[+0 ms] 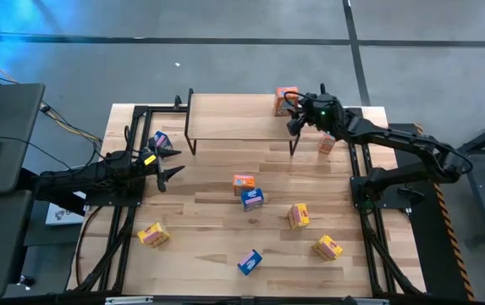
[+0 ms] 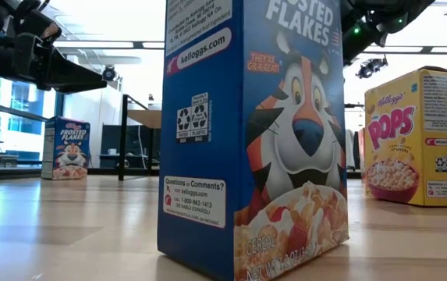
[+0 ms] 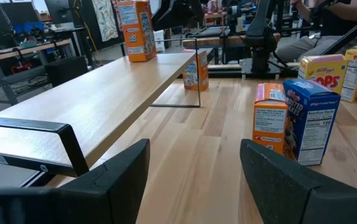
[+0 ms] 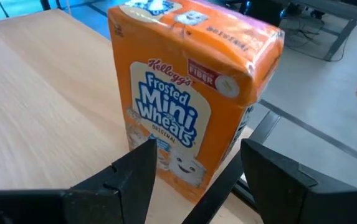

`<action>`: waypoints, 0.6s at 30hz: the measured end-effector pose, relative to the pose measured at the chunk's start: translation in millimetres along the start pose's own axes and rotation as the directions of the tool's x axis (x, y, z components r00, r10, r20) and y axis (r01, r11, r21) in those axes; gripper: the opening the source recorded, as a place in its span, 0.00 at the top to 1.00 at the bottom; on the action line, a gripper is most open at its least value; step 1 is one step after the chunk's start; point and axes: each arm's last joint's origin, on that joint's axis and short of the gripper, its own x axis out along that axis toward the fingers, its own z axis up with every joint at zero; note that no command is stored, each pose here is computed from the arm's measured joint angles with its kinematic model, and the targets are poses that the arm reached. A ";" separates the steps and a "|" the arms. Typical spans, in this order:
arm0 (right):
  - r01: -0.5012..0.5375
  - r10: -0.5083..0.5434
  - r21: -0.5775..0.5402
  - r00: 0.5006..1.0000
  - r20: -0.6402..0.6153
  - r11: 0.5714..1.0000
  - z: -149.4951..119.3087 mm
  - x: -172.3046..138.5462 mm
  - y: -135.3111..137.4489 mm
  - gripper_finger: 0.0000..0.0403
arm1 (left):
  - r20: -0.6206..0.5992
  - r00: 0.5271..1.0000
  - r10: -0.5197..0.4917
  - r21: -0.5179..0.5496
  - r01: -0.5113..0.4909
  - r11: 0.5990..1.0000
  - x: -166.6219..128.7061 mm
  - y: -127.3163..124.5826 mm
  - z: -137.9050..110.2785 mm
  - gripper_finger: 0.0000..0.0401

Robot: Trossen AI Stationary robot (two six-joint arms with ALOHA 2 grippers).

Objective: Stack cereal on shelf
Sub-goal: Put the bottom right orange cereal box on the shelf

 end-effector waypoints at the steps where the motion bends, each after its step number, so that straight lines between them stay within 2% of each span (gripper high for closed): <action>1: 0.000 0.000 0.002 1.000 -0.003 1.000 -0.6 1.5 0.4 0.44 | 0.000 1.000 0.000 0.000 0.000 1.000 0.0 0.0 0.0 0.40; 12: 0.001 -0.001 0.034 1.000 0.011 0.999 -2.2 7.7 11.1 0.44 | -0.001 1.000 0.000 0.000 0.000 1.000 0.0 0.0 -0.1 0.40; 18: 0.017 -0.017 0.052 1.000 0.005 0.999 -0.5 -7.9 14.4 0.44 | 0.000 1.000 0.000 0.000 0.000 1.000 0.0 0.0 0.0 0.40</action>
